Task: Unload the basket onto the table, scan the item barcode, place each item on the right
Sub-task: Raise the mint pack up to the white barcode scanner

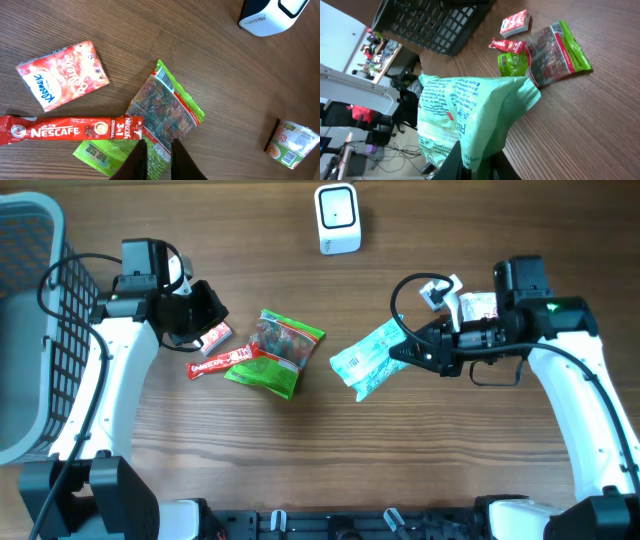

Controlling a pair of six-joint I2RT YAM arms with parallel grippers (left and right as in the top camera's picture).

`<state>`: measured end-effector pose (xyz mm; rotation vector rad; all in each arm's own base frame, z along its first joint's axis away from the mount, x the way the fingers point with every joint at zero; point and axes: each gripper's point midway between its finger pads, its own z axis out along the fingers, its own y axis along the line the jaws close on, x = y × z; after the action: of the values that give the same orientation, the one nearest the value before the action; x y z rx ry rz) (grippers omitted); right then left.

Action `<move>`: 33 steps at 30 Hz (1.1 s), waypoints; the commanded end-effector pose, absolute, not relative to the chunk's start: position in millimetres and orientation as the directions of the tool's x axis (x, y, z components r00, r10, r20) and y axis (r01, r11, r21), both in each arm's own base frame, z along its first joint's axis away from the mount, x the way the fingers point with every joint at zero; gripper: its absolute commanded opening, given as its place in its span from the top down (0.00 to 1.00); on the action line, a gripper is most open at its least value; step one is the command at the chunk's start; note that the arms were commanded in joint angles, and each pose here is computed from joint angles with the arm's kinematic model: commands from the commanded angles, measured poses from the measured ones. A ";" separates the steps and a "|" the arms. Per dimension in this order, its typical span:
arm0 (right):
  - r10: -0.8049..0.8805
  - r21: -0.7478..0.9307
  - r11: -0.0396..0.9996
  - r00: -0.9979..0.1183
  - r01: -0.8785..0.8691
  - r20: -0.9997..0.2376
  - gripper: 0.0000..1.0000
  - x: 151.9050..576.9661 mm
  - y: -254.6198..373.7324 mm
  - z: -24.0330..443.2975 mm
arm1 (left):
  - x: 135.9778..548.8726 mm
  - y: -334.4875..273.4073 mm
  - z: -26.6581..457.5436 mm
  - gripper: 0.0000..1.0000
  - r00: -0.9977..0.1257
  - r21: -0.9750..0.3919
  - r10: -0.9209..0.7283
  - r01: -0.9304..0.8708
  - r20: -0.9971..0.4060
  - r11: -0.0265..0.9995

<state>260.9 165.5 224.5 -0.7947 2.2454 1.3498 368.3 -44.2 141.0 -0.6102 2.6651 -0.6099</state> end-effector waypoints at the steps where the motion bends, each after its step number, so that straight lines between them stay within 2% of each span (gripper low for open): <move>1: -0.182 0.723 0.337 -0.796 -0.603 -0.578 0.96 265.5 171.9 247.5 | 371.5 -38.9 141.2 0.88 -0.849 -0.461 -0.465 -0.317 -0.251 0.829; 5: -0.121 0.774 0.353 -0.845 -0.526 -0.520 0.96 275.7 173.6 252.5 | 377.5 -25.6 140.0 0.85 -0.827 -0.407 -0.476 -0.340 -0.300 0.848; 11: -0.142 0.757 0.397 -0.850 -0.518 -0.507 0.96 278.9 187.8 248.0 | 386.1 -2.2 140.2 0.83 -0.772 -0.327 -0.516 -0.412 -0.372 0.851; 13: -0.162 0.726 0.446 -0.845 -0.524 -0.510 0.96 280.9 189.5 240.6 | 389.7 -1.7 142.1 0.81 -0.765 -0.332 -0.516 -0.407 -0.386 0.851; 15: -0.152 0.685 0.553 -0.865 -0.475 -0.478 0.95 289.5 180.8 225.3 | 392.8 2.4 143.6 0.73 -0.754 -0.324 -0.518 -0.412 -0.405 0.852; 17: -0.107 0.647 0.642 -0.884 -0.412 -0.456 0.96 302.1 170.7 215.6 | 395.3 10.5 145.0 0.72 -0.737 -0.319 -0.530 -0.427 -0.419 0.846; 18: -0.093 0.648 0.643 -0.882 -0.407 -0.462 0.96 306.0 171.1 217.3 | 396.8 16.7 146.1 0.69 -0.719 -0.328 -0.553 -0.447 -0.421 0.832; 20: -0.055 0.626 0.688 -0.886 -0.367 -0.460 0.96 315.5 165.2 215.2 | 400.0 30.7 148.7 0.54 -0.690 -0.338 -0.580 -0.472 -0.434 0.814; 21: -0.043 0.581 0.739 -0.884 -0.342 -0.465 0.96 322.1 156.4 212.3 | 400.6 37.2 149.4 0.38 -0.678 -0.340 -0.590 -0.483 -0.438 0.807; 22: -0.037 0.534 0.779 -0.874 -0.329 -0.485 0.96 329.0 148.3 217.8 | 399.9 44.7 149.4 0.00 -0.667 -0.339 -0.602 -0.497 -0.439 0.799; 28: -0.002 0.353 0.902 -0.821 -0.248 -0.570 0.96 346.5 113.5 277.0 | 398.0 51.4 148.7 0.00 -0.659 -0.338 -0.614 -0.513 -0.435 0.789; 30: 0.033 0.311 0.926 -0.778 -0.212 -0.628 0.96 357.0 103.5 313.7 | 398.0 51.4 148.7 0.00 -0.659 -0.338 -0.614 -0.513 -0.435 0.789; 33: -0.005 0.219 0.951 -0.718 -0.220 -0.697 0.96 374.9 96.9 355.4 | 398.0 51.4 148.7 0.00 -0.659 -0.338 -0.614 -0.513 -0.435 0.789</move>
<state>352.8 110.5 316.9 -0.1763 2.4324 0.5310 397.6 48.7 148.7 -0.8333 2.4426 -0.2642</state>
